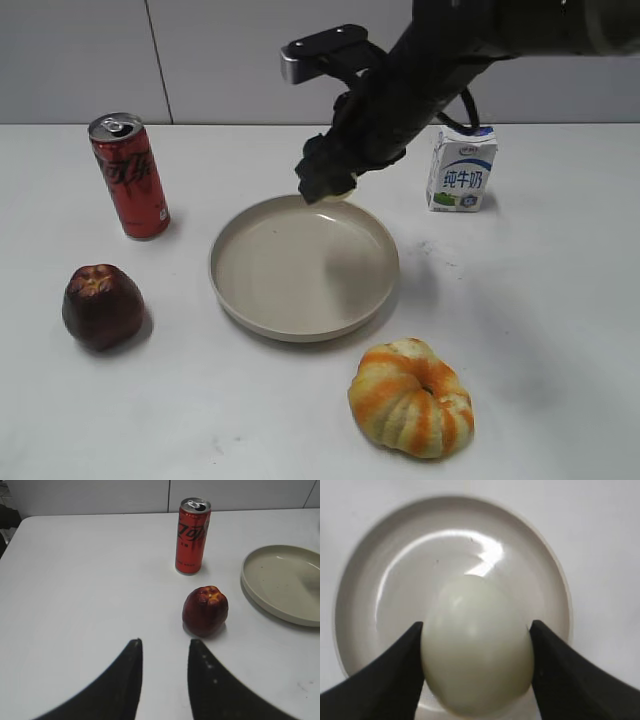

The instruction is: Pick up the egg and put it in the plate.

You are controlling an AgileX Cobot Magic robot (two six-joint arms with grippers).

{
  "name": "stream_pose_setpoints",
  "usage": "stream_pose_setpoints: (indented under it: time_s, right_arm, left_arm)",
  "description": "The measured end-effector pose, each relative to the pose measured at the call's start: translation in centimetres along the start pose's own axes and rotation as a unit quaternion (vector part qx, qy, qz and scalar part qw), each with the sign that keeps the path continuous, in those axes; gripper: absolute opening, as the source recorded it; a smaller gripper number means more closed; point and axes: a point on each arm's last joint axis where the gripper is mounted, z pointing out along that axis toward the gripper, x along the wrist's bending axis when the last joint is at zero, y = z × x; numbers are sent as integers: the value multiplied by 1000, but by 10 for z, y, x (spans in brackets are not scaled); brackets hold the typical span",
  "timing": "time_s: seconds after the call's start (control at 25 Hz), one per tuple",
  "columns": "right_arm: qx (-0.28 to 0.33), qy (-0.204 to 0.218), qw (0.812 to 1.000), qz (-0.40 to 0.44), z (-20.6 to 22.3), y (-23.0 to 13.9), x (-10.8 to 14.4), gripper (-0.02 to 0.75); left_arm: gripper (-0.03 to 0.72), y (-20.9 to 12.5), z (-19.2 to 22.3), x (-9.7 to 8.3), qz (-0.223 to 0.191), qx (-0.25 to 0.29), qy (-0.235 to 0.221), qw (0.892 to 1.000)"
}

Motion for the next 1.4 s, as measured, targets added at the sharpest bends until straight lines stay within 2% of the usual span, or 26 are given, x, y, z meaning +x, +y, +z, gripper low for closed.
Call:
stream_pose_setpoints:
  time_s: [0.16, 0.32, 0.36, 0.64, 0.8, 0.92, 1.08, 1.2, 1.4]
  right_arm:
    - [3, 1, 1000, 4, 16, -3, 1, 454]
    - [20, 3, 1000, 8, 28, -9, -1, 622]
    - [22, 4, 1000, 9, 29, -10, -1, 641]
    - [32, 11, 999, 13, 26, -8, 0, 656]
    - [56, 12, 997, 60, 12, 3, -10, 656]
    - [77, 1, 992, 98, -9, 12, -36, 647]
    - [107, -15, 984, 144, -41, 14, -83, 631]
    - [129, -23, 975, 178, -61, 7, -114, 611]
    - [125, -61, 963, 232, -84, -10, -166, 594]
  left_arm:
    - [230, 0, 0, 0, 0, 0, 0, 1000]
    - [230, 0, 0, 0, 0, 0, 0, 1000]
    - [230, 0, 0, 0, 0, 0, 0, 1000]
    - [230, 0, 0, 0, 0, 0, 0, 1000]
    - [230, 0, 0, 0, 0, 0, 0, 1000]
    - [230, 0, 0, 0, 0, 0, 0, 1000]
    - [230, 0, 0, 0, 0, 0, 0, 1000]
    - [230, 0, 0, 0, 0, 0, 0, 1000]
    - [230, 0, 0, 0, 0, 0, 0, 1000]
